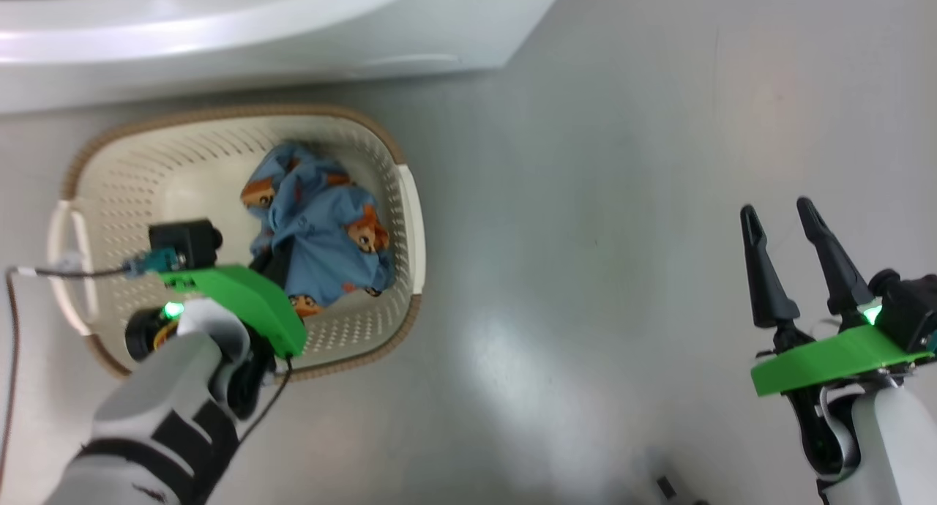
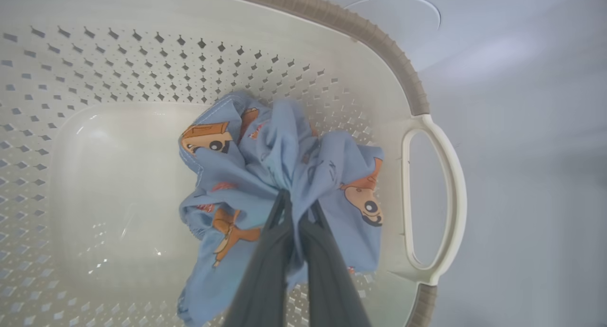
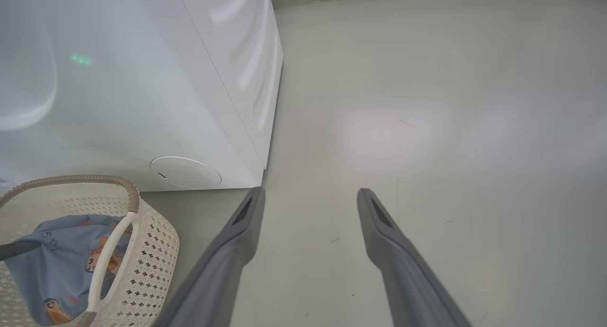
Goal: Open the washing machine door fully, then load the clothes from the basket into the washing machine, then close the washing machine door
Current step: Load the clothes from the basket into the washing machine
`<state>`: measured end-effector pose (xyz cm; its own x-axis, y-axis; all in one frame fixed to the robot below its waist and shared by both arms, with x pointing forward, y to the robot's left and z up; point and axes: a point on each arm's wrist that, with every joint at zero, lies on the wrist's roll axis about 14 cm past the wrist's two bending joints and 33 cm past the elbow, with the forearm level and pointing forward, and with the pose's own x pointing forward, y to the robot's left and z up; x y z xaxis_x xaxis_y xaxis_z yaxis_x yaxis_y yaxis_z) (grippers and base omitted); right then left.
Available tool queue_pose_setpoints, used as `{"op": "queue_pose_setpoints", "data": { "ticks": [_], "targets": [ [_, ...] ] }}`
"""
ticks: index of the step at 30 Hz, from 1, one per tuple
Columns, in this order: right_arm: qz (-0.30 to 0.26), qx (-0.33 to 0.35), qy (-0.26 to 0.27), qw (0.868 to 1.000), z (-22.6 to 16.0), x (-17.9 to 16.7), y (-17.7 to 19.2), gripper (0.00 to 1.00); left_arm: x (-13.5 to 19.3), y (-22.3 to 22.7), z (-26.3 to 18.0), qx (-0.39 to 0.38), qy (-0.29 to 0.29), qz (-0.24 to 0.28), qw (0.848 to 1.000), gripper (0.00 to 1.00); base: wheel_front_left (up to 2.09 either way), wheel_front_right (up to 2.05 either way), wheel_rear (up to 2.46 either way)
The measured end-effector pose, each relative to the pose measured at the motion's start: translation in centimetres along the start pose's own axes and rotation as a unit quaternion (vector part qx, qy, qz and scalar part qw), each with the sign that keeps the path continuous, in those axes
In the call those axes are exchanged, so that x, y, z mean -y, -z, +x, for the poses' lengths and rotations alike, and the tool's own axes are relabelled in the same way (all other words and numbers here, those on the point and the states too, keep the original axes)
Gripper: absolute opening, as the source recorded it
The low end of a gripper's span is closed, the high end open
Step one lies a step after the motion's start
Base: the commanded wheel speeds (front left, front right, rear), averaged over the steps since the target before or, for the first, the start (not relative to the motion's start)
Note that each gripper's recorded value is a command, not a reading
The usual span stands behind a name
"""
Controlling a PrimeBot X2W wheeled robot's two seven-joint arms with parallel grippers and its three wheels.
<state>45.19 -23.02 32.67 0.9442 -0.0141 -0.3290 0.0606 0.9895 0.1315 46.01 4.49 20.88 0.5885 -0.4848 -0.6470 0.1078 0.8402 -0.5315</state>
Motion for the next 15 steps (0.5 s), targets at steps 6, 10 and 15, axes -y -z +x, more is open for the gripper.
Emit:
{"op": "queue_pose_setpoints", "data": {
  "ticks": [6,10,15],
  "targets": [
    [-0.002,0.011,-0.012,1.000,-1.7,-0.5,-1.6,1.00,0.5,-1.4,-3.4,0.038,-0.013,0.002,0.999,0.00,0.00,0.00,0.00],
    [0.002,0.025,-0.021,0.999,-2.4,-1.1,-2.8,1.00,0.7,-4.0,-5.5,0.082,-0.020,0.007,0.996,0.00,0.00,0.00,0.00],
    [0.003,0.050,-0.036,0.998,-3.0,-2.1,-4.9,1.00,0.6,-6.3,-8.4,0.131,-0.030,0.018,0.991,0.00,0.00,0.00,0.00]
  ]
}}
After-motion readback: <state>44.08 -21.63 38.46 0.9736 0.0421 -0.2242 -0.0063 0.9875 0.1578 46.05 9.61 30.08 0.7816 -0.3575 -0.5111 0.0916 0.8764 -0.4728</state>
